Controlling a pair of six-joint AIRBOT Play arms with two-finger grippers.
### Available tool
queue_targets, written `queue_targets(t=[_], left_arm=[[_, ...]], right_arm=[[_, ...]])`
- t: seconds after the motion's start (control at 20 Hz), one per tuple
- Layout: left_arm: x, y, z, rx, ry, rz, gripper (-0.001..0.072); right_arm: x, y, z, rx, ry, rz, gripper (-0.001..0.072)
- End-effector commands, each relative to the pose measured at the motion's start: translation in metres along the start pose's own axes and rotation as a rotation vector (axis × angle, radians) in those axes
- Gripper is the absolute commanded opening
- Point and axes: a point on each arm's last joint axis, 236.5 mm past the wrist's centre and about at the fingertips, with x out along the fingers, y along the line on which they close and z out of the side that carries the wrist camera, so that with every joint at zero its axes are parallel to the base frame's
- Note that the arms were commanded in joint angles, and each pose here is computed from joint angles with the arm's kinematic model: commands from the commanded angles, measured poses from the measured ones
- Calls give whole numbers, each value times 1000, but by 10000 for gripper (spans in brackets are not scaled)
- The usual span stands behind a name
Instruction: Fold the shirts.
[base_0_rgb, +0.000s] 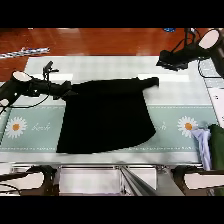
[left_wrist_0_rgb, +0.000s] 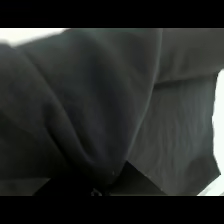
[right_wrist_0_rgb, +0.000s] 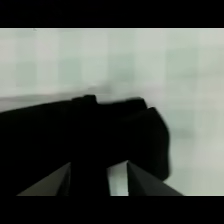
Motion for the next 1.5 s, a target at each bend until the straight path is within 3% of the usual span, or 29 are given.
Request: queue_targets(t=[0.0,0.15,0.35,0.55,0.95,1.15,1.2,1.25,1.3,1.45], left_arm=[[7,8,-1,-6,31,-7,15],[7,8,-1,-6,30,-7,15],[7,9,0,-8,26,-5,15],[7,8,-2,-10,36,-9,15],[7,7,-4,-11,44,-12,15],[7,7,-4,-11,44,-12,15],[7,7,-4,-11,45,-12,15],[7,7,-4,-11,44,-12,15],[7,7,-4,-11,44,-11,15],[-1,15,4,-31,20,-8,15]], right_arm=[[-11,-41,-39,-27,192,-54,408],[-26,-78,-136,22,486,-151,408],[-17,-38,-269,105,678,21,408],[-9,-36,-349,143,756,-10,408],[40,21,-361,142,678,83,408],[61,37,-332,223,538,134,407],[63,41,-327,239,520,149,359],[63,44,-326,230,514,167,132],[61,49,-326,205,518,193,22],[53,37,-319,77,534,171,22]])
